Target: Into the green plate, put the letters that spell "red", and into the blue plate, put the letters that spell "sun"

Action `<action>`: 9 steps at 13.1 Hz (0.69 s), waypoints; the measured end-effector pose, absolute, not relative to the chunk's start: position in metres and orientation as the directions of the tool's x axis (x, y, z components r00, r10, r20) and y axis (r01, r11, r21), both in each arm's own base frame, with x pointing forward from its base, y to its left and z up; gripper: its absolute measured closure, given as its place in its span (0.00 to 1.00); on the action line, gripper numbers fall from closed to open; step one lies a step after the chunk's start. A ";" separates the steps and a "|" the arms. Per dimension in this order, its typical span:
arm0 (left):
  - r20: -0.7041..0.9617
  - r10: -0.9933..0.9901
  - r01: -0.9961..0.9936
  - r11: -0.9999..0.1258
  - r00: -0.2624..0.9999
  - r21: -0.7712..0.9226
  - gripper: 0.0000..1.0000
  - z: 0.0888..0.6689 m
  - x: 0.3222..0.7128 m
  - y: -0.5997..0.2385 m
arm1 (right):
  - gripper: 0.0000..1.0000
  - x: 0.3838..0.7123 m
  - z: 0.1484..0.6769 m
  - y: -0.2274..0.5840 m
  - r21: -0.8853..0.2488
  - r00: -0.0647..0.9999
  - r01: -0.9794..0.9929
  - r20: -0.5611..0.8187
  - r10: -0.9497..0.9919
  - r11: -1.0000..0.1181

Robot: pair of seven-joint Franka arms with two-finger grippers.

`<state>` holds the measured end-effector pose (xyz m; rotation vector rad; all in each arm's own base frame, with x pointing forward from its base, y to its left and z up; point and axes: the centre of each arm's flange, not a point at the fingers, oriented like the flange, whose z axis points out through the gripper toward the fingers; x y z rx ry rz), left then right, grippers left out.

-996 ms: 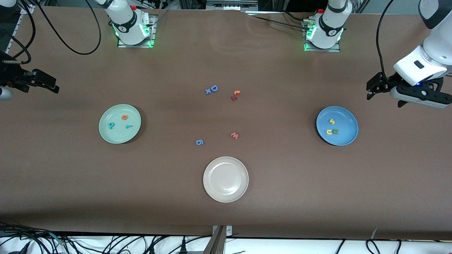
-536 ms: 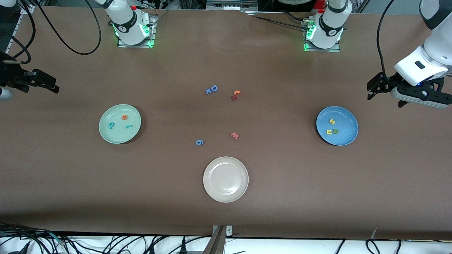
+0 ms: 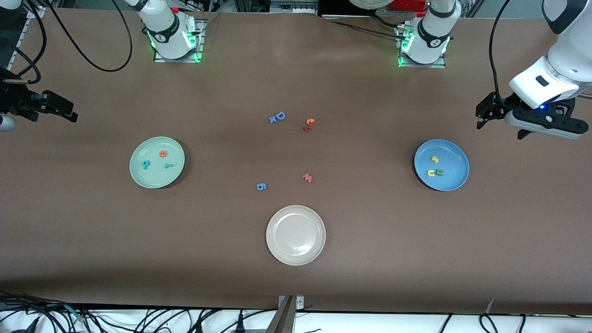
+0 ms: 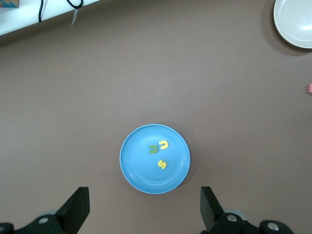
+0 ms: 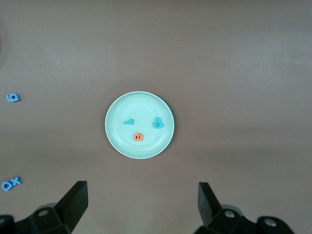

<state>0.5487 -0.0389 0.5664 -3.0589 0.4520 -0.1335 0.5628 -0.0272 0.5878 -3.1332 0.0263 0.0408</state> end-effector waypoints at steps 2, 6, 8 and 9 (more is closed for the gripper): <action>0.075 -0.282 -0.278 -0.959 0.956 -0.057 0.00 0.564 0.550 -0.034 | 0.00 0.563 0.588 -0.027 -0.008 1.000 -0.017 -0.026 -0.017 -1.000; 0.071 -0.279 -0.276 -0.960 0.958 -0.054 0.00 0.562 0.552 -0.032 | 0.00 0.563 0.588 -0.027 -0.008 1.000 -0.017 -0.026 -0.017 -1.000; 0.070 -0.279 -0.276 -0.960 0.958 -0.053 0.00 0.561 0.552 -0.032 | 0.00 0.563 0.588 -0.027 -0.008 1.000 -0.017 -0.026 -0.017 -1.000; 0.069 -0.279 -0.276 -0.960 0.958 -0.052 0.00 0.560 0.553 -0.032 | 0.00 0.563 0.588 -0.027 -0.008 1.000 -0.017 -0.026 -0.017 -1.000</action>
